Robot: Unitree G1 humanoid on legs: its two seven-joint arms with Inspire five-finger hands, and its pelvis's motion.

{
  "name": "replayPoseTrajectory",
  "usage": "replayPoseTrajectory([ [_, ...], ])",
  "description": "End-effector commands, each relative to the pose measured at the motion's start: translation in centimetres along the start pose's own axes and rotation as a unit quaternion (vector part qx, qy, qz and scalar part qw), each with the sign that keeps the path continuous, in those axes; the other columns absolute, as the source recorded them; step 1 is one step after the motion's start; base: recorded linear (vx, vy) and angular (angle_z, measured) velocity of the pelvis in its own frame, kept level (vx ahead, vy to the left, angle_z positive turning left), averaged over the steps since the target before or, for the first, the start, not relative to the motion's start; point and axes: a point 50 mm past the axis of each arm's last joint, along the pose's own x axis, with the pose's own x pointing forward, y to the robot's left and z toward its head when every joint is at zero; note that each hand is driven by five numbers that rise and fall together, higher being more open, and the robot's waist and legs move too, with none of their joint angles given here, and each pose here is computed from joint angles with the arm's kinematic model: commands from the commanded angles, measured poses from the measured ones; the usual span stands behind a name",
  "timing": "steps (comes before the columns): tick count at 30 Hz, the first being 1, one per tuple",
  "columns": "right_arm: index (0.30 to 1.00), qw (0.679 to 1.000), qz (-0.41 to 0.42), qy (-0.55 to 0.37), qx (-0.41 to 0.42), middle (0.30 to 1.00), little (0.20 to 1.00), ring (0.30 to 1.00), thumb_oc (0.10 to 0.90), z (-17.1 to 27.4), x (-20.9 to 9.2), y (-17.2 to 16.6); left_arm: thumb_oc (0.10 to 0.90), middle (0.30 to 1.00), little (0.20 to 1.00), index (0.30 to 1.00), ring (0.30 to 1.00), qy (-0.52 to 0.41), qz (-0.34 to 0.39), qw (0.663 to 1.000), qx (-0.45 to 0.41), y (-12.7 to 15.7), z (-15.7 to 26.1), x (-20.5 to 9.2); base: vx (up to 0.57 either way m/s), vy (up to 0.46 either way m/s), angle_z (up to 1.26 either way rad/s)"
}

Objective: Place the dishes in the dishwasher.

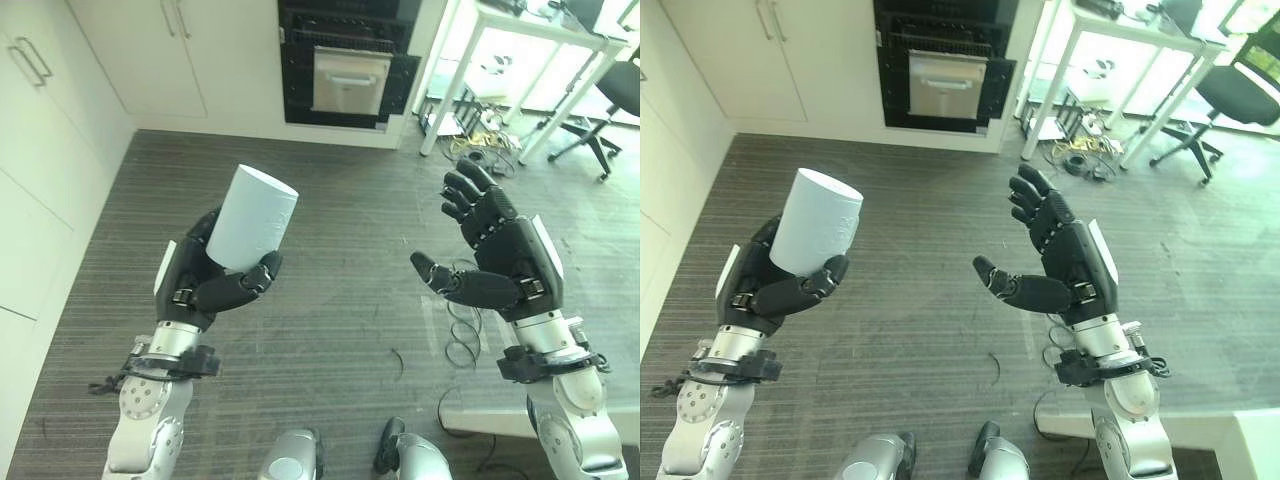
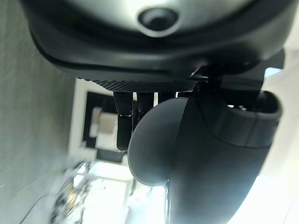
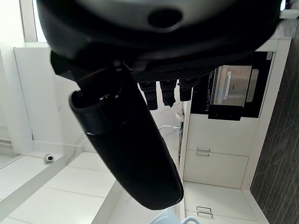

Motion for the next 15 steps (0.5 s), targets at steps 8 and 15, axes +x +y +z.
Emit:
replayPoseTrajectory([
  [8, 0.900, 0.996, 0.006, -0.081, -0.025, 0.900, 0.900, 0.900, 0.800, 3.5, 0.6, -1.5, 0.400, 0.300, 0.300, 0.300, 0.300, -0.166, -0.030, 0.985, -0.036, -1.7, 5.2, 0.1, 0.00, -0.164, -0.06],
  [15, 0.900, 0.995, -0.012, -0.092, -0.021, 0.900, 0.900, 0.900, 0.800, 2.9, 0.3, -0.8, 0.400, 0.300, 0.300, 0.300, 0.300, -0.166, -0.033, 0.985, -0.037, -2.0, 4.5, 0.5, -0.05, 0.042, 0.51],
])
